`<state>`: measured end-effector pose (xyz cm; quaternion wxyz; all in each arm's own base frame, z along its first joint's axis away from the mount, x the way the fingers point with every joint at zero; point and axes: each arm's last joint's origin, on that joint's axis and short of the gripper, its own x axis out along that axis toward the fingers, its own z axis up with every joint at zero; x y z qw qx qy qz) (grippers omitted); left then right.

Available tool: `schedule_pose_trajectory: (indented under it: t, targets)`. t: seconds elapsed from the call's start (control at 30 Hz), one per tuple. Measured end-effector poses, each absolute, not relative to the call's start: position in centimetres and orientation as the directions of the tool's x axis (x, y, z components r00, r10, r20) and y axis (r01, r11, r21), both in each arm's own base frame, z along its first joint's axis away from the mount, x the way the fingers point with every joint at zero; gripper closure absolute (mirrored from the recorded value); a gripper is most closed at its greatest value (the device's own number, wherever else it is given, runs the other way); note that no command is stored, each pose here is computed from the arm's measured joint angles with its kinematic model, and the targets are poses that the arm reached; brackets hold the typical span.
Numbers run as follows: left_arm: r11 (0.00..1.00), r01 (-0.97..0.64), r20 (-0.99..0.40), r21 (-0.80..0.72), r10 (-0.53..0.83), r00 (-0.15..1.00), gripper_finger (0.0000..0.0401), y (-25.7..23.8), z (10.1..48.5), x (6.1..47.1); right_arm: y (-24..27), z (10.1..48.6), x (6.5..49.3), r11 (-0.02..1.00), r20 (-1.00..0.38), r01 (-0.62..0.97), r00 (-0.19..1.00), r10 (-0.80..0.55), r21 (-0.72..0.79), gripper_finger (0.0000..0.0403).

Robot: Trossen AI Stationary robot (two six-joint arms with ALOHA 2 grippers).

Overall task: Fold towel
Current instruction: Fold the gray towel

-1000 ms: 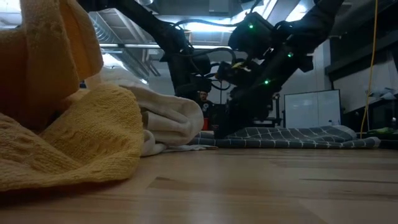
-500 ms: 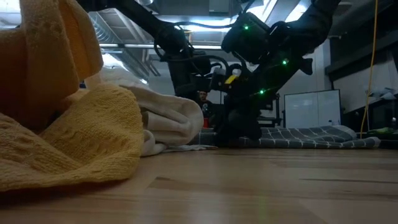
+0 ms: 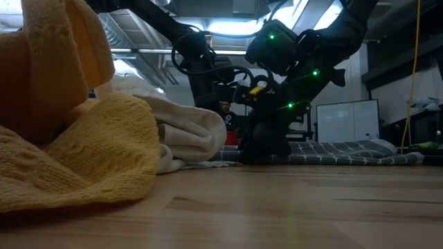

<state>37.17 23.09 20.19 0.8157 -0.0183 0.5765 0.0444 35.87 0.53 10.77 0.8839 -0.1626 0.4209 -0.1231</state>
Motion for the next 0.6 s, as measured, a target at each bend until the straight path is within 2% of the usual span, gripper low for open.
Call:
schedule_pose_trajectory:
  t: [0.17, 0.47, 0.53, 0.6]
  targets:
    - [0.995, -0.093, -0.943, 0.020, 0.050, 0.330, 0.0248, 23.08, 20.19, 37.15, 0.54, 10.70, 35.83, 0.926, -0.709, 0.112, 0.611, -0.351, -0.362, 0.0222]
    - [0.995, -0.093, -0.943, 0.020, 0.049, 0.328, 0.0248, 23.07, 20.18, 37.13, 0.61, 10.55, 35.72, 0.935, -0.723, 0.125, 0.603, -0.337, -0.331, 0.0384]
    - [0.995, -0.093, -0.943, 0.020, 0.049, 0.328, 0.0248, 23.07, 20.18, 37.13, 0.60, 10.54, 35.72, 0.935, -0.723, 0.128, 0.602, -0.339, -0.332, 0.0393]
    - [0.995, -0.094, -0.943, 0.020, 0.050, 0.328, 0.0248, 23.07, 20.18, 37.14, 0.58, 10.52, 35.68, 0.933, -0.723, 0.140, 0.597, -0.347, -0.332, 0.0384]
